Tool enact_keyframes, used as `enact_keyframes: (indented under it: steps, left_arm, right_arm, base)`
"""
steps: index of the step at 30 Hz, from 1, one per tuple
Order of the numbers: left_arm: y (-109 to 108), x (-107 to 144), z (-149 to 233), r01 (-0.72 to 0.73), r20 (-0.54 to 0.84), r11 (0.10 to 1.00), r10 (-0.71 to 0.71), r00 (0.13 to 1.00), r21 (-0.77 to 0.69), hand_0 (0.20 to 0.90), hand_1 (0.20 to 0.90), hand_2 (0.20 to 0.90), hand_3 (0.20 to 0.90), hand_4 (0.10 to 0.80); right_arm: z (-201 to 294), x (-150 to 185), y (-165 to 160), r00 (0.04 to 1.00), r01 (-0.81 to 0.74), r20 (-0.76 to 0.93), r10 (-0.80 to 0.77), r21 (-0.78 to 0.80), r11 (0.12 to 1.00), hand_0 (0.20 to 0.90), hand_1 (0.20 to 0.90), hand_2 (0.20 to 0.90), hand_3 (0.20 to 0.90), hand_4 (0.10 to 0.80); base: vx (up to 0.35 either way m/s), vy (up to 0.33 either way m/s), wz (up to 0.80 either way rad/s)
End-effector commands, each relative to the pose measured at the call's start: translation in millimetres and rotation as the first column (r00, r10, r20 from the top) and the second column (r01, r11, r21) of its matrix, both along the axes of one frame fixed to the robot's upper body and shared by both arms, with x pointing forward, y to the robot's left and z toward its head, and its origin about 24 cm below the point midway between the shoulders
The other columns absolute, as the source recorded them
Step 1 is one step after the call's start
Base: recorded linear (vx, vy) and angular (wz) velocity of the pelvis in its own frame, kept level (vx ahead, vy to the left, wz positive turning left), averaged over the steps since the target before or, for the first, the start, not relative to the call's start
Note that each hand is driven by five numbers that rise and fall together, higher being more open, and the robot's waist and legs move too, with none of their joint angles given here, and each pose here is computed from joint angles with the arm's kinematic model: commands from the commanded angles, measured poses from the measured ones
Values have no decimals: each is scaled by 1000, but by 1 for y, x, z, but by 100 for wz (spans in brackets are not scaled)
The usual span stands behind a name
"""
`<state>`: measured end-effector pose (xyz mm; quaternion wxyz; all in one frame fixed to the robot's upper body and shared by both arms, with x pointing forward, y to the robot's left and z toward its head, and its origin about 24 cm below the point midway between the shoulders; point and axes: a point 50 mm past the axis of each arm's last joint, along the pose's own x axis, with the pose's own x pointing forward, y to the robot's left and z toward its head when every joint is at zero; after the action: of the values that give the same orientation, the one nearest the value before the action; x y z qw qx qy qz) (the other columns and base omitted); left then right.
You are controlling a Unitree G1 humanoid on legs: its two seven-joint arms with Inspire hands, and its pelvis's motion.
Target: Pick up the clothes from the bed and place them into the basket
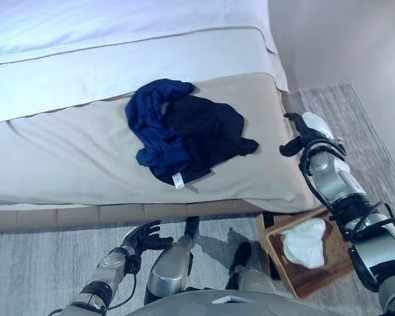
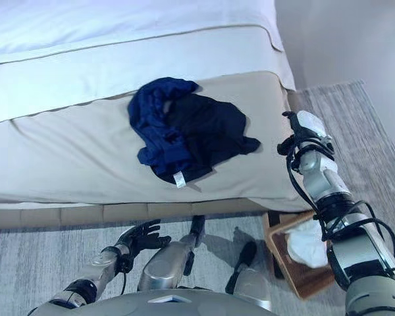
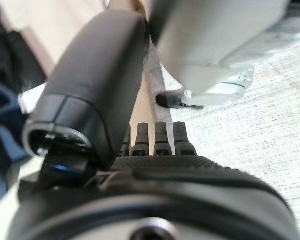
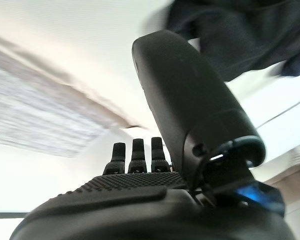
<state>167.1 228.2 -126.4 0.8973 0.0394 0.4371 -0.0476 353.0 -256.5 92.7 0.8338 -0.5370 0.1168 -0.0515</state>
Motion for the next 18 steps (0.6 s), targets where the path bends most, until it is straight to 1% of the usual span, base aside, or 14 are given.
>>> enact_keyframes:
  steps: [1, 2, 3, 5, 8, 9, 11, 14, 16, 18]
  left_arm:
    - [24, -18, -1, 12, -37, 999, -10, 999, 47, 900, 900, 900, 900, 800]
    - [24, -15, 1, 13, -23, 999, -12, 1000, 45, 900, 900, 900, 900, 800]
    - [24, -5, 6, 10, 20, 999, -11, 1000, 33, 900, 900, 900, 900, 800]
    - [23, 5, 12, 8, 65, 1000, -10, 998, 21, 900, 900, 900, 900, 800]
    - [22, 20, 21, -5, 139, 1000, 5, 990, -5, 900, 900, 900, 900, 800]
    - [22, 25, 26, -14, 173, 1000, 16, 985, -11, 900, 900, 900, 900, 800]
    - [23, 28, 29, -27, 205, 999, 30, 978, -19, 900, 900, 900, 900, 800]
    - [24, 26, 31, -32, 234, 999, 39, 972, -34, 900, 900, 900, 900, 800]
    - [23, 25, 33, -31, 251, 999, 41, 967, -43, 900, 900, 900, 900, 800]
    - [22, 26, 34, -30, 269, 998, 43, 962, -52, 900, 900, 900, 900, 800]
  right_arm:
    - [55, 23, 13, 969, 9, 248, 20, -115, 993, 900, 900, 900, 900, 800]
    - [60, 26, 14, 963, 16, 271, 14, -110, 994, 900, 900, 900, 900, 800]
    - [76, 34, 20, 941, 38, 338, -2, -101, 994, 900, 900, 900, 900, 800]
    - [96, 40, 23, 919, 61, 393, -20, -91, 994, 900, 900, 900, 900, 800]
    - [122, 50, 23, 910, 129, 406, -83, -87, 988, 900, 900, 900, 900, 800]
    - [127, 53, 13, 922, 184, 357, -151, -60, 981, 900, 900, 900, 900, 800]
    - [124, 54, 0, 937, 242, 266, -228, -22, 970, 900, 900, 900, 900, 800]
    - [110, 50, -20, 944, 321, 97, -316, -43, 946, 900, 900, 900, 900, 800]
    - [109, 48, -28, 934, 355, 50, -353, -38, 934, 900, 900, 900, 900, 800]
    - [111, 47, -33, 930, 367, 21, -367, -74, 927, 900, 900, 900, 900, 800]
  base:
    - [-78, 89, 31]
    - [-45, 75, 29]
    - [-57, 50, 23]
    - [-116, 77, 25]
    - [-159, 83, 16]
    - [-125, 19, 11]
    - [-69, -2, 18]
    - [-13, -1, 37]
    - [-13, -7, 35]
    - [-3, -20, 23]
